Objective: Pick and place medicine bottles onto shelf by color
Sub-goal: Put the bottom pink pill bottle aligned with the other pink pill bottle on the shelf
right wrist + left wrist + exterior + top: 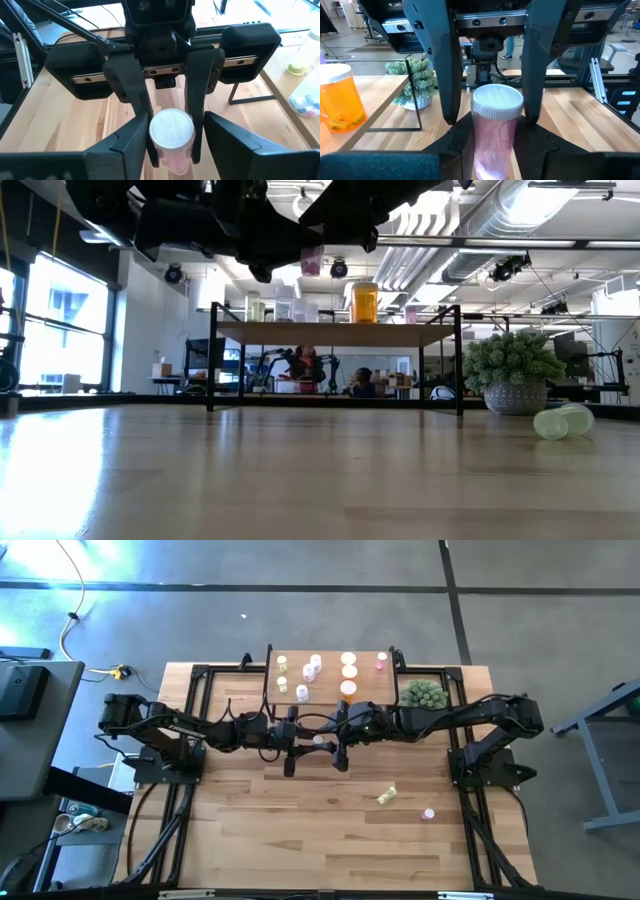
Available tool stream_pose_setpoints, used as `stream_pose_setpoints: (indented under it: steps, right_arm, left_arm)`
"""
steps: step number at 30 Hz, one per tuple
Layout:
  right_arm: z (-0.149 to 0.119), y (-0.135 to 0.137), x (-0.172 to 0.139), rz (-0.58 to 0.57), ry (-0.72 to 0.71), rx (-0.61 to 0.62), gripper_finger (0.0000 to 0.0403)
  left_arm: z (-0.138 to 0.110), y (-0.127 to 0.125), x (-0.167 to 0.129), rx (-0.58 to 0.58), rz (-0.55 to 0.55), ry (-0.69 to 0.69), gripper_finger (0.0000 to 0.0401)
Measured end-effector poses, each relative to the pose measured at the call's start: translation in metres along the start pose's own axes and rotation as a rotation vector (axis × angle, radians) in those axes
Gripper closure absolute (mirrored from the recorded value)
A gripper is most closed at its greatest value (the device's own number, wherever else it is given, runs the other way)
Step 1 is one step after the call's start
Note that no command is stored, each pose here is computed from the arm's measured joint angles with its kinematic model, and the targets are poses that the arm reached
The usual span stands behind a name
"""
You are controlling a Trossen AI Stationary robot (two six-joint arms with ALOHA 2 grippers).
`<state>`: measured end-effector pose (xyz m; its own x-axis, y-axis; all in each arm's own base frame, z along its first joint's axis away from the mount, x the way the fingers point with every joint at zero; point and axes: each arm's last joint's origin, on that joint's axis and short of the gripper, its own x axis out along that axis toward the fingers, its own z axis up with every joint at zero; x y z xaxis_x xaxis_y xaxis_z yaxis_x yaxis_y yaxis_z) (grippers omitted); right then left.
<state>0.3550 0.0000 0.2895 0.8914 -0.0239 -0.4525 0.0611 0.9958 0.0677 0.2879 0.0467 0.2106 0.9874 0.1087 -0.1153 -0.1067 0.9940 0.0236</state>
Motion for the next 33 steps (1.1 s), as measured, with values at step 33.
stream_pose_setpoints:
  steps: [33]
  right_arm:
    - [-0.0007, -0.0006, -0.0005, -0.003, 0.012, 0.033, 0.0290]
  left_arm:
    - [0.0010, 0.0013, -0.0001, 0.000, 0.029, -0.012, 0.0298]
